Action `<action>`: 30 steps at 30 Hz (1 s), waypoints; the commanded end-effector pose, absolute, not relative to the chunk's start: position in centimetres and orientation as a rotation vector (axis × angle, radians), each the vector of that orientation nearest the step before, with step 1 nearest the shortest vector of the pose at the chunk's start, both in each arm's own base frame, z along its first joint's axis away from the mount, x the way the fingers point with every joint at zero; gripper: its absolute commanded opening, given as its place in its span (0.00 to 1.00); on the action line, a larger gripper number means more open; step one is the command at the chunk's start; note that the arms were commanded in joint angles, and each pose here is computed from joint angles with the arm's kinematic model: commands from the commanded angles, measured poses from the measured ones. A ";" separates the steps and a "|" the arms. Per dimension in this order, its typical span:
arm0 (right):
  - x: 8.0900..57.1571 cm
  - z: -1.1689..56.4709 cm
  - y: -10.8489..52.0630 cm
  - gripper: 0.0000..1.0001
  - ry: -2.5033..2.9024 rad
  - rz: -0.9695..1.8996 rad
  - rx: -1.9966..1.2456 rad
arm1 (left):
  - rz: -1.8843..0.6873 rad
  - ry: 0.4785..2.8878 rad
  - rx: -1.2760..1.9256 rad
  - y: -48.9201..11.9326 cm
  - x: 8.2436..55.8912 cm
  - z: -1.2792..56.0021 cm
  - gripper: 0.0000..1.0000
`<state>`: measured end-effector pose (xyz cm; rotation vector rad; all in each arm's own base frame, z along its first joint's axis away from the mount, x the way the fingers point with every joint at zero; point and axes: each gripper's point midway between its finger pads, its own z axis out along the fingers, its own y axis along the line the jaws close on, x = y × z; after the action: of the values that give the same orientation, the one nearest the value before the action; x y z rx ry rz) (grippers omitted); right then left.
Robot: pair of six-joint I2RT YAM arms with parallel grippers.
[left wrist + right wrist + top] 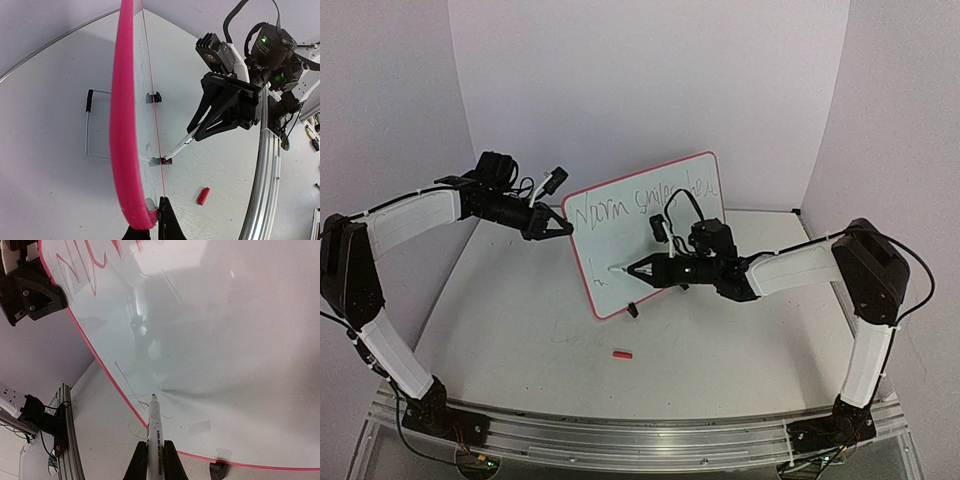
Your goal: Write a sentence on the whiteboard
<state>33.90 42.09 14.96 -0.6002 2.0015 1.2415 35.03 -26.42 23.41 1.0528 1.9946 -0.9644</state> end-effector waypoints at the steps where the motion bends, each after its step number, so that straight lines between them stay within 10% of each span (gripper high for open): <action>1: 34.1 15.6 43.1 0.00 1.961 1.277 -0.631 | -0.849 2.022 1.114 -25.8 35.0 21.7 0.00; 30: 36.9 15.9 40.4 0.00 1.975 1.098 -0.422 | -0.849 2.018 1.115 -25.8 35.0 21.8 0.00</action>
<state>34.27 42.33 13.41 -0.5530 2.0439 1.2087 35.15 -26.30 23.36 1.0482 1.9988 -0.9570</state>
